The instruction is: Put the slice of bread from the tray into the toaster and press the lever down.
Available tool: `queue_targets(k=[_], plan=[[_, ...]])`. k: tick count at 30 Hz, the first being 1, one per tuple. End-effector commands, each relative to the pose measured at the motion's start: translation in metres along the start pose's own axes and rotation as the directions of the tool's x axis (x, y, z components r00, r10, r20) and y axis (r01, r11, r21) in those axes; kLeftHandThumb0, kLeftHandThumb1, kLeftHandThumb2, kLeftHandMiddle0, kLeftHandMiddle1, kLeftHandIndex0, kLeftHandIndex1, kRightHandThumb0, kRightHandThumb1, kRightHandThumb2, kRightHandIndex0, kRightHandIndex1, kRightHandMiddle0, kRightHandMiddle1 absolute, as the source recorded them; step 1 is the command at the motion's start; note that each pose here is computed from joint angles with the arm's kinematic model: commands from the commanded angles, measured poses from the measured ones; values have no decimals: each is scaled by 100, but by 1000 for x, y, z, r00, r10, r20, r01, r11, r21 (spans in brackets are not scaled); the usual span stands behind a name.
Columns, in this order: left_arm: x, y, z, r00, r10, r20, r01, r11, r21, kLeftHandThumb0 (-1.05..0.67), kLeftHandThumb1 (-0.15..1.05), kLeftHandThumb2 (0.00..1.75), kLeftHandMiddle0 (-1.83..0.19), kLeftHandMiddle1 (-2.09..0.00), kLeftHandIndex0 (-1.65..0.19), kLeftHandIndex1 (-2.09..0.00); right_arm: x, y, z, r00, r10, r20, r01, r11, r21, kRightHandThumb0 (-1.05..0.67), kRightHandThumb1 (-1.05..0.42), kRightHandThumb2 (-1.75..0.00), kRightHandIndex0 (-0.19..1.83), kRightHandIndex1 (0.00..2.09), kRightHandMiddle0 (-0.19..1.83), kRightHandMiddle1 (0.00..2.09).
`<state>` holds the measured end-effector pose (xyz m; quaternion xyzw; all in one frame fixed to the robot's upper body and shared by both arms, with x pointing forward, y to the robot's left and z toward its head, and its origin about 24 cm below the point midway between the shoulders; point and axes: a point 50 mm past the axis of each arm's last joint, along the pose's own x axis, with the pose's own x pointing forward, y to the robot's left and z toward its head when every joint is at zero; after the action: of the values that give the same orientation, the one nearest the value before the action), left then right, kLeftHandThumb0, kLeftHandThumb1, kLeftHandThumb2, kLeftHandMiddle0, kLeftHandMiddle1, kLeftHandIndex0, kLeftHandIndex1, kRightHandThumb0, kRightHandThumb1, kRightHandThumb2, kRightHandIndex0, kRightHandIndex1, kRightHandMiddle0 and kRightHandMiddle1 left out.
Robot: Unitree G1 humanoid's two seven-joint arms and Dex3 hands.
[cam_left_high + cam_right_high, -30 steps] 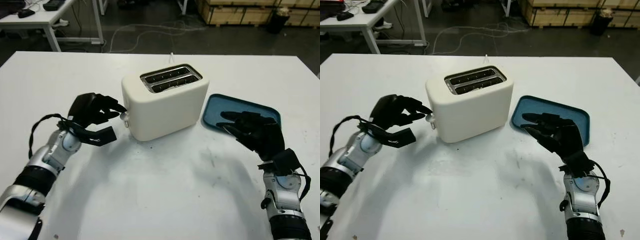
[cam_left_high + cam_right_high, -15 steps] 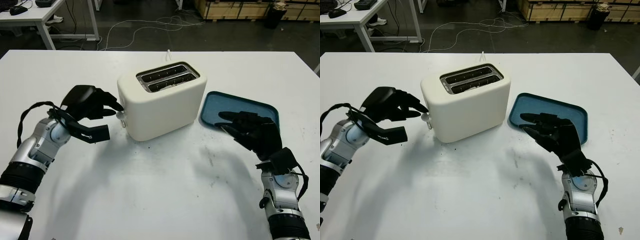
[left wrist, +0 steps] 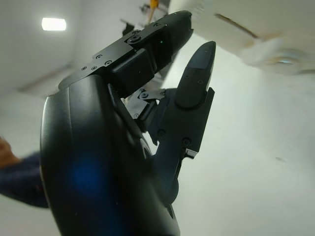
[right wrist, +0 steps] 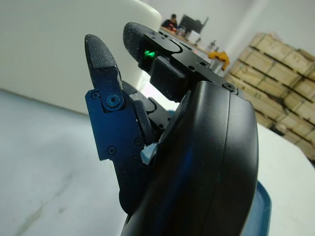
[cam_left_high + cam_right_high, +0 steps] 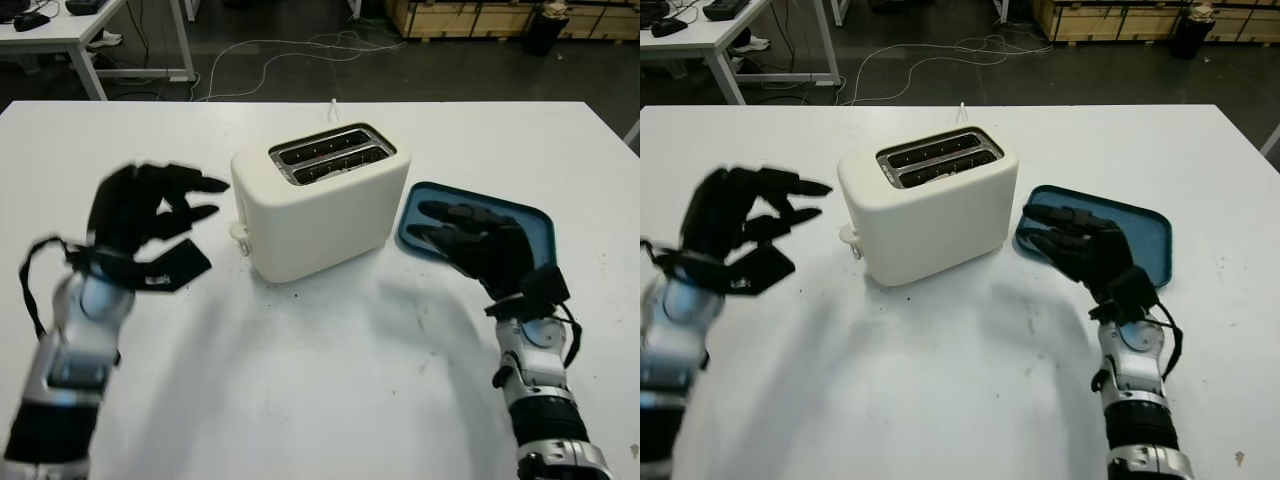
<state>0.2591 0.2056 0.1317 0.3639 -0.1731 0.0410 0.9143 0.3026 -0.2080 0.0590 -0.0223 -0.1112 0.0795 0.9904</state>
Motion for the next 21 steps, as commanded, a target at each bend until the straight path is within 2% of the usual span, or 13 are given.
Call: queue_targets(k=[1, 4, 8, 12, 15, 17, 21], plan=[[-8, 5, -1, 999, 36, -10, -36, 999, -23, -27, 86, 1, -73, -135, -111, -1, 8, -7, 7, 1000, -11, -11, 11, 999, -47, -54, -84, 0, 103, 1, 96, 0], [-10, 15, 0, 999, 32, 3, -32, 999, -25, -28, 86, 0, -74, -134, -115, -3, 18, -19, 19, 1000, 11, -10, -12, 991, -130, -54, -84, 0, 105, 1, 97, 0], [2, 37, 5, 999, -27, 38, 24, 997, 68, -30, 84, 0, -77, -122, -116, -4, 36, -36, 39, 998, 55, -2, -54, 966, -253, -53, -85, 0, 108, 3, 97, 0], [20, 60, 12, 993, -105, 54, 95, 981, 171, -30, 82, 0, -82, -109, -116, -3, 58, -52, 67, 996, 80, -35, -87, 889, -449, -57, -85, -1, 107, 3, 96, 0], [40, 74, 19, 988, -144, 52, 126, 960, 252, -31, 79, 0, -89, -95, -120, -4, 74, -56, 85, 992, 118, -32, -118, 853, -509, -54, -83, 0, 109, 4, 96, 0], [52, 79, 23, 986, -159, 55, 137, 948, 287, -33, 76, 0, -95, -85, -122, -5, 82, -56, 94, 990, 138, -38, -134, 803, -581, -61, -83, -1, 108, 3, 95, 0], [70, 81, 29, 978, -197, 73, 162, 928, 334, -31, 73, 0, -101, -79, -124, -5, 95, -53, 108, 986, 160, -48, -151, 725, -672, -64, -82, 0, 105, 2, 95, 1]])
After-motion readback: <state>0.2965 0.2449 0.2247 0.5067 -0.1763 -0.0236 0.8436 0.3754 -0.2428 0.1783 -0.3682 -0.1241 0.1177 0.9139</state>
